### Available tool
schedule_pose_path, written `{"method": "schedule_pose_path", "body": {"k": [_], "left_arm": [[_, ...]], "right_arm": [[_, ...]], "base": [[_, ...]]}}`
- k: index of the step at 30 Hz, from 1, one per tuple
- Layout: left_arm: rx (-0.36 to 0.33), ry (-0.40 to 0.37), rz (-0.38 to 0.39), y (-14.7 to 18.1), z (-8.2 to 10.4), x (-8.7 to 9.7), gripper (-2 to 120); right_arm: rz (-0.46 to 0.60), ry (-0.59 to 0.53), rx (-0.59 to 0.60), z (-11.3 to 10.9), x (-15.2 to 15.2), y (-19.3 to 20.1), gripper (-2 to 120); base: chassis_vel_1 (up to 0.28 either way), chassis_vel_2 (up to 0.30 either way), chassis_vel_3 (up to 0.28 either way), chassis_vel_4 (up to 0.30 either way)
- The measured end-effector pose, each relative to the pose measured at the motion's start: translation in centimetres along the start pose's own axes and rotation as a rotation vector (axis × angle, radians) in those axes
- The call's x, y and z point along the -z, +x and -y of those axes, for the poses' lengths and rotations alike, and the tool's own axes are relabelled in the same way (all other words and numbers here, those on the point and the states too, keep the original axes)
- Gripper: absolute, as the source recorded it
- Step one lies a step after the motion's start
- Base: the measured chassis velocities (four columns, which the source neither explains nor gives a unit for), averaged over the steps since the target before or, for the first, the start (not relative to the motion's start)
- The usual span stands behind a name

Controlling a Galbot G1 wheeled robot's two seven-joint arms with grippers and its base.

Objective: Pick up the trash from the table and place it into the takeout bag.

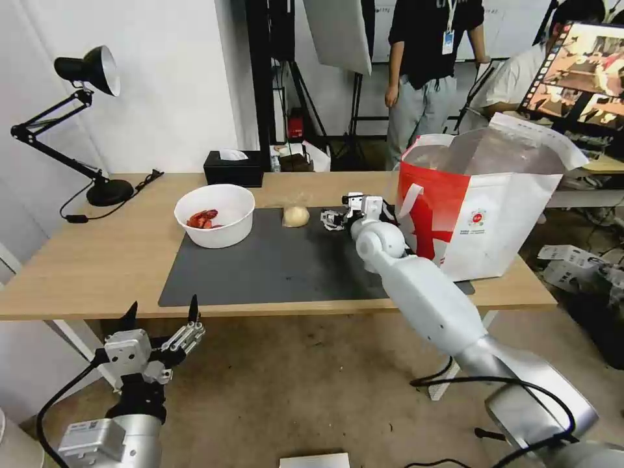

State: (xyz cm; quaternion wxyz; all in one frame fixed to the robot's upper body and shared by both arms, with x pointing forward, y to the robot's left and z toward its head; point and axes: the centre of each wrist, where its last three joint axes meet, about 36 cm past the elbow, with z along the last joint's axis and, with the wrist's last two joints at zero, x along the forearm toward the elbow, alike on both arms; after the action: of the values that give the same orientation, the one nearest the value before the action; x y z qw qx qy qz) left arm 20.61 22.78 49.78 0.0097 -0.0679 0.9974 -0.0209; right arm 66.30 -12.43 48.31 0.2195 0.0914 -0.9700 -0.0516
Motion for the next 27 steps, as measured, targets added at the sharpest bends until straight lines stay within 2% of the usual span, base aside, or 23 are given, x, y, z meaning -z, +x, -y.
{"method": "schedule_pose_path", "body": {"k": [9, 17, 20, 22, 23, 26, 27], "left_arm": [[0.011, 0.014, 0.013, -0.3, -0.3, 0.2, 100], [0.010, 0.018, 0.019, -0.5, -0.5, 0.3, 100], [0.012, 0.019, 0.021, -0.6, -0.5, 0.3, 100], [0.014, 0.020, 0.023, -0.6, -0.6, 0.4, 100], [0.014, 0.020, 0.023, -0.6, -0.6, 0.4, 100], [0.016, 0.023, 0.024, -0.6, -0.7, 0.4, 100], [0.016, 0.023, 0.024, -0.6, -0.7, 0.4, 100]], "right_arm": [[-0.086, -0.007, -0.025, 0.2, 1.4, -2.5, 100], [-0.131, -0.025, -0.037, -0.3, 1.4, -4.1, 97], [-0.150, -0.034, -0.043, -0.5, 1.5, -4.6, 92], [-0.156, -0.034, -0.049, -0.6, 1.4, -4.8, 82], [-0.156, -0.034, -0.049, -0.6, 1.4, -4.8, 82], [-0.162, -0.038, -0.056, -0.4, 1.2, -5.0, 68], [-0.162, -0.038, -0.056, -0.4, 1.2, -5.0, 68]], "base": [[0.000, 0.000, 0.000, 0.000], [0.000, 0.000, 0.000, 0.000], [0.000, 0.000, 0.000, 0.000], [0.000, 0.000, 0.000, 0.000], [0.000, 0.000, 0.000, 0.000], [0.000, 0.000, 0.000, 0.000], [0.000, 0.000, 0.000, 0.000]]}}
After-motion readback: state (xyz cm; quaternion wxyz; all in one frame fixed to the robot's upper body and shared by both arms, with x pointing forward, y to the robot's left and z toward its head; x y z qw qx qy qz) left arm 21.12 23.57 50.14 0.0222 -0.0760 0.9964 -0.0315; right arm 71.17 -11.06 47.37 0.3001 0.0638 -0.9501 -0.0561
